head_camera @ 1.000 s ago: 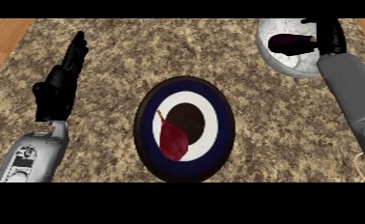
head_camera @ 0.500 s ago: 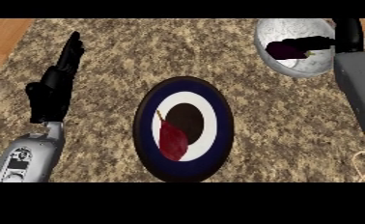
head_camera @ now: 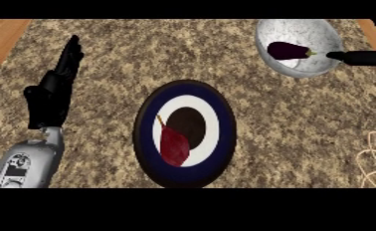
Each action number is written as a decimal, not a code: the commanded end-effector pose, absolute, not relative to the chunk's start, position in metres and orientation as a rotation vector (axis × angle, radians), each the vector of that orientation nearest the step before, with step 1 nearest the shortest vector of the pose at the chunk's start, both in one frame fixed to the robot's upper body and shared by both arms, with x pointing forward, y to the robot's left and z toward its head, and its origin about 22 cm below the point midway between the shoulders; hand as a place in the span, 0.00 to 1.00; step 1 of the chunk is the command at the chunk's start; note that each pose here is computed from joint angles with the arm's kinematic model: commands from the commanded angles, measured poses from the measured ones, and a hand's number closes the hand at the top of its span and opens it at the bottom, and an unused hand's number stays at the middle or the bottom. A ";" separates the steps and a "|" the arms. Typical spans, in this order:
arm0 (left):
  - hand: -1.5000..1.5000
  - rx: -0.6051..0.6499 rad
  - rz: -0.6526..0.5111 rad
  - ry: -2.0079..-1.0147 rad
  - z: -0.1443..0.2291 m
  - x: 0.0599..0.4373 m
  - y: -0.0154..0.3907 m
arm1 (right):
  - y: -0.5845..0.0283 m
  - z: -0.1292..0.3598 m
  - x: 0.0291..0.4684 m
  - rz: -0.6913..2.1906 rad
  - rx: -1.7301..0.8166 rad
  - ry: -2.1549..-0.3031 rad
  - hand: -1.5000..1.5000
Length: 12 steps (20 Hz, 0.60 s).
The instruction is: Pick the eggplant from the plate and place it in the bowl
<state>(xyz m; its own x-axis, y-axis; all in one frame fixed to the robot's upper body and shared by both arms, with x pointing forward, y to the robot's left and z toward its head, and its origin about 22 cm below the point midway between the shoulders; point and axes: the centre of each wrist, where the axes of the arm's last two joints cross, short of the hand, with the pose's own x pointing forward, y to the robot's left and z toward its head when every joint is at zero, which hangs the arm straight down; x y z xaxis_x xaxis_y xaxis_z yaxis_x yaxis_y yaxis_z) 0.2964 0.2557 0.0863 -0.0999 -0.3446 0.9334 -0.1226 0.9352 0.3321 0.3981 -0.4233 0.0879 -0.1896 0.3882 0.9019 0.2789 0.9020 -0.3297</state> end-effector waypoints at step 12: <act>0.50 0.394 -0.177 -1.669 0.084 0.280 0.272 | -0.486 0.042 0.329 0.150 -0.284 -1.844 0.00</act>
